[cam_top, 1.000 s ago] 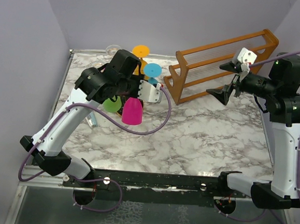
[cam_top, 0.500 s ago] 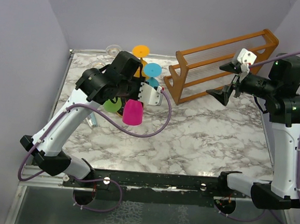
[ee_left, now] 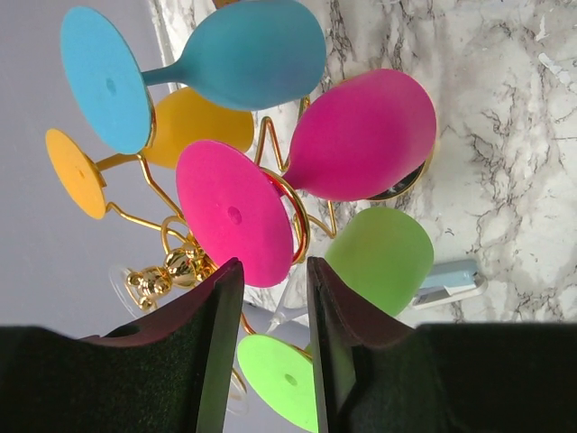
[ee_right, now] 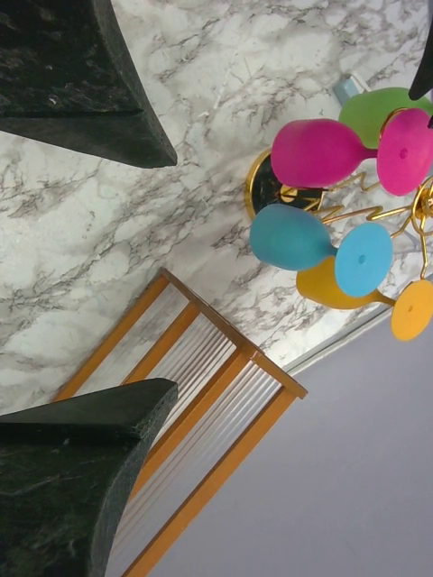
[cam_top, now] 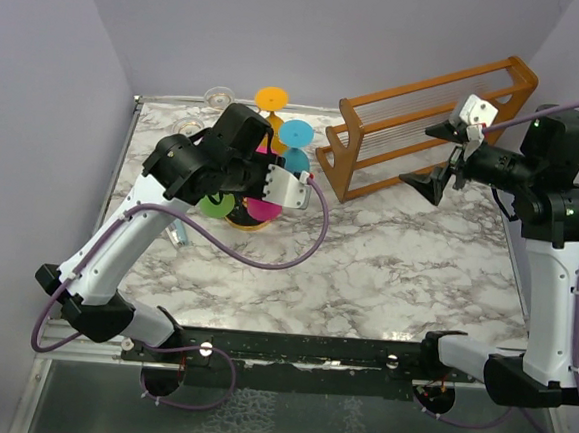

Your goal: Place the wine glass upside down on the wine glass rack

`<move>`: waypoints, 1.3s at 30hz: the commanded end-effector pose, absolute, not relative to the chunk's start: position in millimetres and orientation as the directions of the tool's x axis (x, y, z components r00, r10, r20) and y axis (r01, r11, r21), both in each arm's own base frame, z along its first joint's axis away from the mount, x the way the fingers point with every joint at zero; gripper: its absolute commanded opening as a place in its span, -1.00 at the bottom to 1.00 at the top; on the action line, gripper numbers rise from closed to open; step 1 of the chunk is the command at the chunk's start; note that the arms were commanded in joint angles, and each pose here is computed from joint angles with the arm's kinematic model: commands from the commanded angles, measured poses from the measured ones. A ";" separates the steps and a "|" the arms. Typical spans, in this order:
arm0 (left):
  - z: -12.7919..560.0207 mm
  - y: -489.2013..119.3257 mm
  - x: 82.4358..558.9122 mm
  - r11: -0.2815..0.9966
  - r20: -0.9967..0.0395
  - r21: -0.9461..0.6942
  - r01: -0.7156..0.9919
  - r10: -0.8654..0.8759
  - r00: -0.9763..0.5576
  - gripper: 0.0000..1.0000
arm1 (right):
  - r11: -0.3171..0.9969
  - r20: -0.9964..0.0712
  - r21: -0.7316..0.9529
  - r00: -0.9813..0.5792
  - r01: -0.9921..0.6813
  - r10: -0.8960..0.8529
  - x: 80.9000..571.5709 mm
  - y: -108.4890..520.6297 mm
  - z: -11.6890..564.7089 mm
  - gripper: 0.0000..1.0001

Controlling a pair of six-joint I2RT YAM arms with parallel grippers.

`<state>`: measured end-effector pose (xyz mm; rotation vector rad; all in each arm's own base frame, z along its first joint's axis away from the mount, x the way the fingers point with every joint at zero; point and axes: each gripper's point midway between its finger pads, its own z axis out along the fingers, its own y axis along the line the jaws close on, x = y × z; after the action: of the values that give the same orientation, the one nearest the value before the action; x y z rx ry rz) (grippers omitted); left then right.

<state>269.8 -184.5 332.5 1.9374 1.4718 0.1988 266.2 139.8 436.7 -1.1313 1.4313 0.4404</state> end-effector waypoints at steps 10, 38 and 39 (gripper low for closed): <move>353.0 -186.5 243.6 -0.013 -0.421 0.572 0.820 0.854 0.307 -0.15 | 0.469 -0.897 -0.375 0.185 -0.800 -0.401 268.2 133.5 431.1 0.99; 475.4 -1.6 328.6 0.971 -0.977 0.212 -0.112 0.207 -0.060 0.98 | 0.952 -0.948 -0.267 -0.137 -0.148 -0.287 386.1 22.9 404.3 0.99; 471.3 -3.3 329.6 0.975 -0.980 0.196 -0.102 0.192 -0.048 0.98 | 0.959 -0.955 -0.257 -0.121 -0.123 -0.271 384.7 20.1 408.2 0.99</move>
<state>328.3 10.0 451.5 0.2272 1.7455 0.4590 386.5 26.2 356.4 -0.5267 1.8778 -0.1541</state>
